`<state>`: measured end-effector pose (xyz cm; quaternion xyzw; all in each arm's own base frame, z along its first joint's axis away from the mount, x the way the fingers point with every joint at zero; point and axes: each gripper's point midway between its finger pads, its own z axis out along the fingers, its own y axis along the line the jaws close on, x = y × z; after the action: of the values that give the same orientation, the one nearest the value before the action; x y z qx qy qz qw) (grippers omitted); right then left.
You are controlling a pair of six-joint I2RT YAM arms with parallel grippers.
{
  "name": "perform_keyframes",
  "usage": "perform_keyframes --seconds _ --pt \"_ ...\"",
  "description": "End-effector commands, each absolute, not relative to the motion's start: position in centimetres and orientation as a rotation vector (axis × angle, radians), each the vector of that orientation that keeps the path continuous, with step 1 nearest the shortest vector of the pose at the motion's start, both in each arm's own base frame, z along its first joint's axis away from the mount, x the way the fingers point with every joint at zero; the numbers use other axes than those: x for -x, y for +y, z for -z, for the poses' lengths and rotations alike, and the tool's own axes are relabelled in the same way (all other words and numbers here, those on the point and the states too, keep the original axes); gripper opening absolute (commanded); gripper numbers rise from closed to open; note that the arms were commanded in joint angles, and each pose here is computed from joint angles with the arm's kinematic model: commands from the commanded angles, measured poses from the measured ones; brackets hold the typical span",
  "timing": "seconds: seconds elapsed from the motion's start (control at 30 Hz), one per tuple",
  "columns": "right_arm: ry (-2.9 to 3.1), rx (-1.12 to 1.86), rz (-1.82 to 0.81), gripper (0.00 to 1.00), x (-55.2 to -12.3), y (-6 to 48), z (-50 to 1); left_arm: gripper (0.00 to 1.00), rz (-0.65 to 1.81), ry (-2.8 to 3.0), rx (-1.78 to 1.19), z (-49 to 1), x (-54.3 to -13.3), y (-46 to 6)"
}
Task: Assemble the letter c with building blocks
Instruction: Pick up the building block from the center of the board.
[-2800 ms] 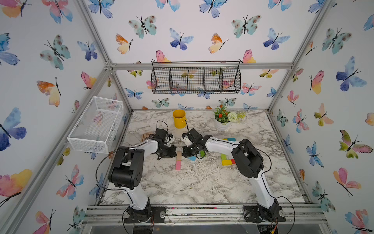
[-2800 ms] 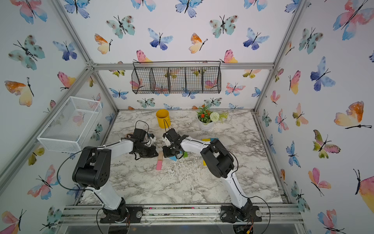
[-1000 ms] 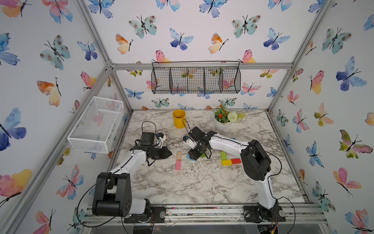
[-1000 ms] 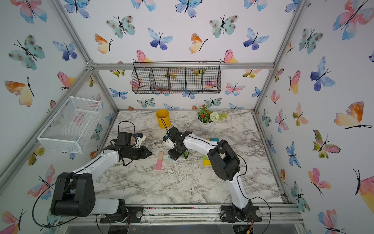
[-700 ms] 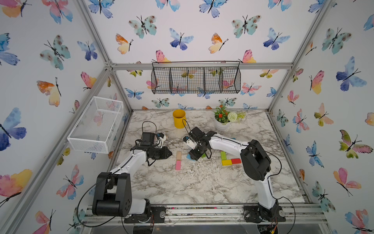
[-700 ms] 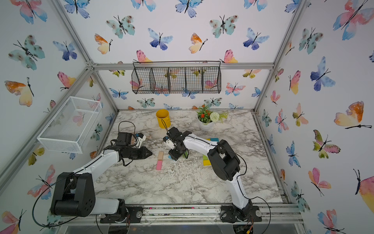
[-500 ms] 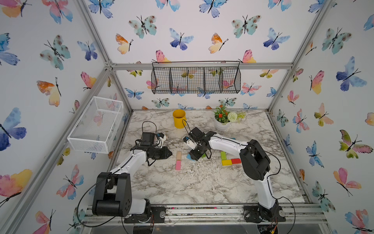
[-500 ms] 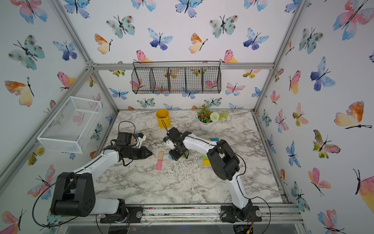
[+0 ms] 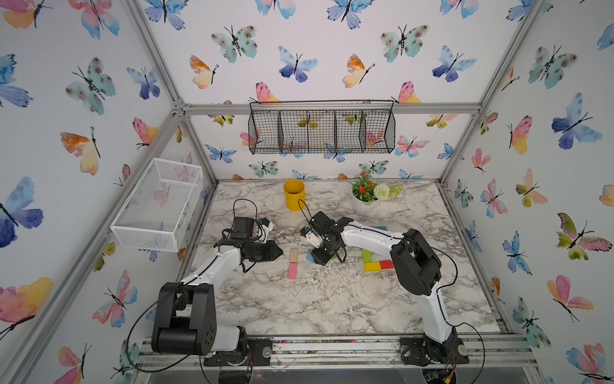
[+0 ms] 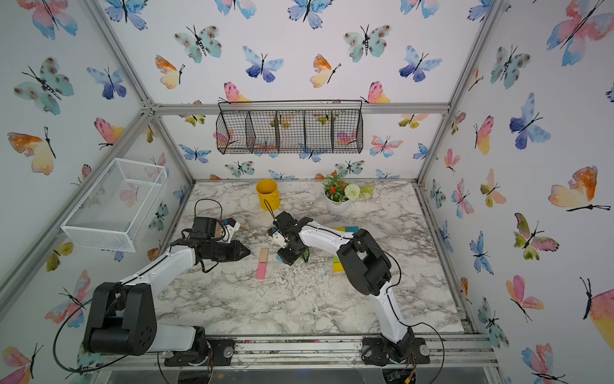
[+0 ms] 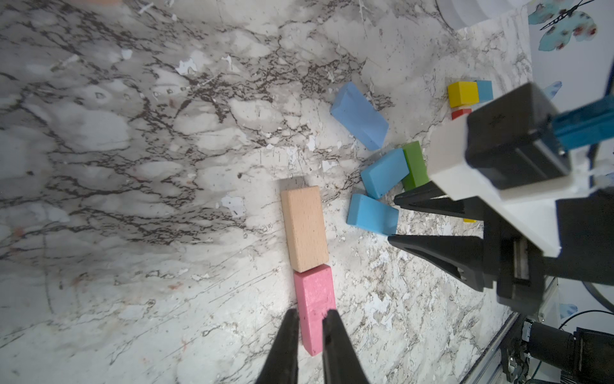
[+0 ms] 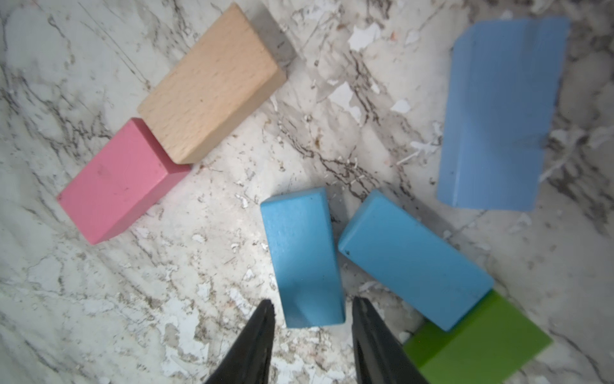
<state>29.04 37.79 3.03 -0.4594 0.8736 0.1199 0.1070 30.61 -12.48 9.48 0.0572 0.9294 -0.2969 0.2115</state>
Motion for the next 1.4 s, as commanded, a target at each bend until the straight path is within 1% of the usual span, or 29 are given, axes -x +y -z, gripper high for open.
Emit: perform_keyframes --seconds 0.0,0.1,0.43,0.6,0.67,0.77,1.0,1.17,1.2,1.37 --pt "2.608 1.382 -0.311 0.46 -28.5 37.2 -1.8 0.18 0.854 2.581 -0.168 -9.5 -30.7 -12.9" --pt "2.608 1.381 -0.288 0.47 -28.6 37.1 -1.6 0.18 0.854 2.582 -0.165 -9.5 -30.7 -12.9" --pt "2.594 1.407 -0.244 0.47 -28.4 37.3 -0.8 0.18 0.857 2.584 -0.166 -9.5 -30.7 -13.0" --pt "2.565 1.425 -0.222 0.42 -28.5 37.3 -0.8 0.18 0.854 2.584 -0.163 -9.5 -30.7 -12.9" --pt "2.547 1.436 -0.217 0.38 -28.6 37.4 -1.1 0.18 0.854 2.583 -0.166 -9.5 -30.7 -12.9" --pt "2.508 1.457 -0.232 0.27 -28.7 37.6 -1.6 0.18 0.854 2.585 -0.166 -9.5 -30.7 -12.9" --pt "2.434 1.525 -0.259 0.23 -28.7 38.1 -2.5 0.18 0.848 2.579 -0.169 -9.6 -30.6 -12.9" --pt "2.272 1.598 -0.291 0.06 -29.0 39.0 -4.5 0.18 0.854 2.575 -0.171 -9.7 -30.6 -12.9" --pt "2.239 1.608 -0.289 0.04 -29.2 39.1 -5.0 0.18 0.853 2.574 -0.172 -9.7 -30.6 -12.9" --pt "2.097 1.681 -0.274 0.05 -29.9 39.8 -6.7 0.18 0.863 2.567 -0.177 -9.9 -30.7 -13.0"
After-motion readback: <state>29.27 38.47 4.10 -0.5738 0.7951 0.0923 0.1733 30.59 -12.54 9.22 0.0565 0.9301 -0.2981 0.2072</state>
